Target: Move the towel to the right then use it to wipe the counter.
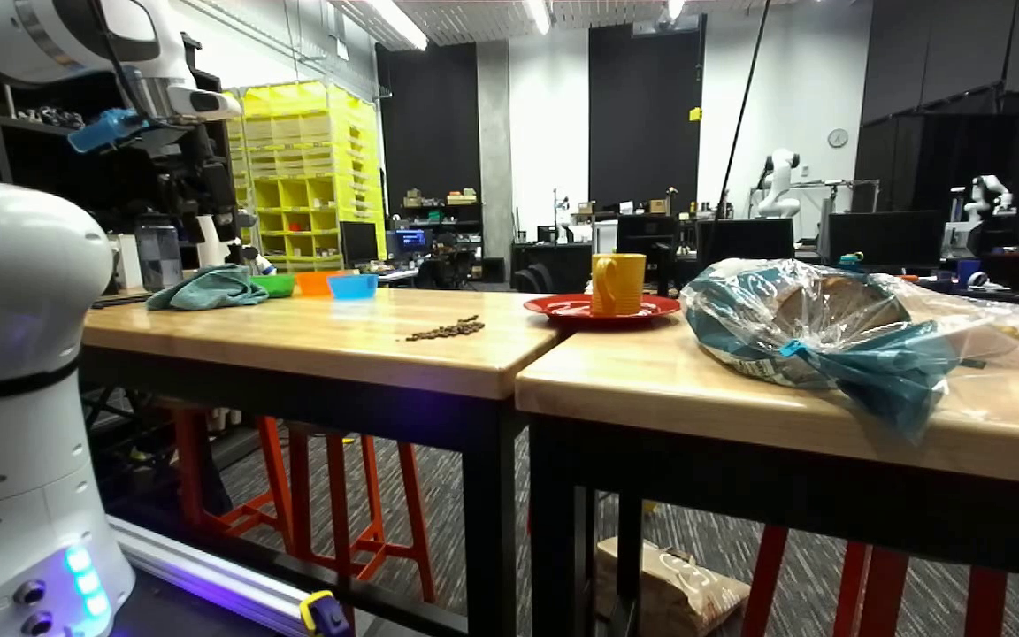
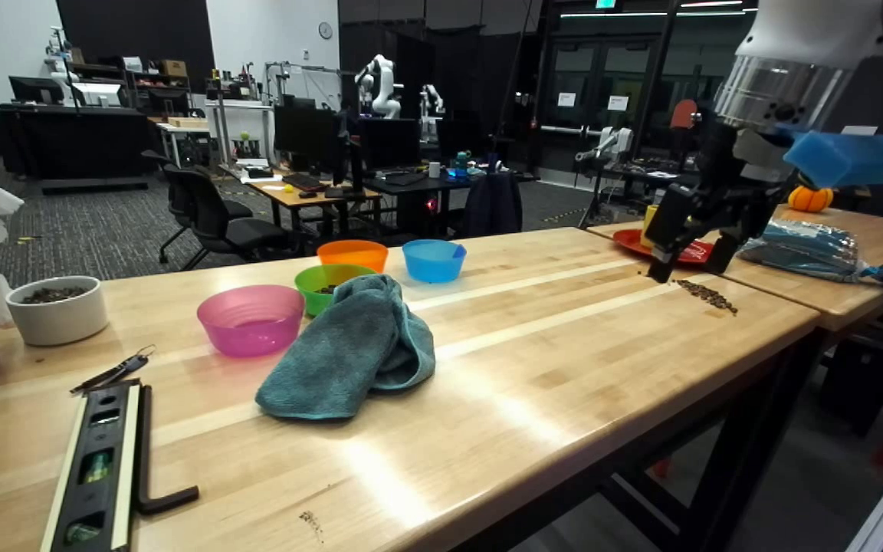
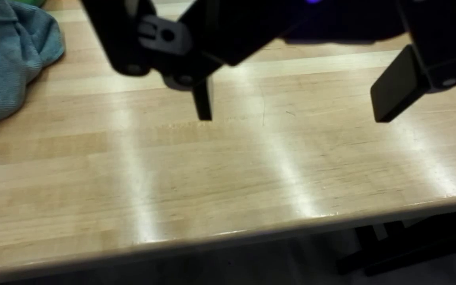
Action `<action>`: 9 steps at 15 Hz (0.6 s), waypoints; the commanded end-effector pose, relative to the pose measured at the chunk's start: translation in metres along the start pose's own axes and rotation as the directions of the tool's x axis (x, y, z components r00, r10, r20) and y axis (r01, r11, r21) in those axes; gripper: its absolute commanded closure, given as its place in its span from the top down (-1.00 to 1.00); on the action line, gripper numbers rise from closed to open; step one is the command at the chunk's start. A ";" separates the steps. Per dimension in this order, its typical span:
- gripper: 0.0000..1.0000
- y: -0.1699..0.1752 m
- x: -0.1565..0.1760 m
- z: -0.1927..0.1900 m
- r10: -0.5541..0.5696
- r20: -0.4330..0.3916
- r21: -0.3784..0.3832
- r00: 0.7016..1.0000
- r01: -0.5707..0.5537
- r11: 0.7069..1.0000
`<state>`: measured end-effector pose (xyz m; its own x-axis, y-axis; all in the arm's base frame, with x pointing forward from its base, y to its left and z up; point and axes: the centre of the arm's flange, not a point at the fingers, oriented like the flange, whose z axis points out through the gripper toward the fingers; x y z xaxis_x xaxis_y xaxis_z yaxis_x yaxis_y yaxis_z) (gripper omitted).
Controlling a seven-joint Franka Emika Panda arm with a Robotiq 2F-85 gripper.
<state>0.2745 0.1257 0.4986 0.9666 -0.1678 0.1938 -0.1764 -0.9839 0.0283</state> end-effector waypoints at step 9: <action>1.00 -0.087 0.010 -0.001 -0.171 0.011 0.098 0.985 0.169 0.981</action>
<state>0.2796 0.1822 0.4988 0.9776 -0.0538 0.2036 -0.0525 -0.9986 -0.0117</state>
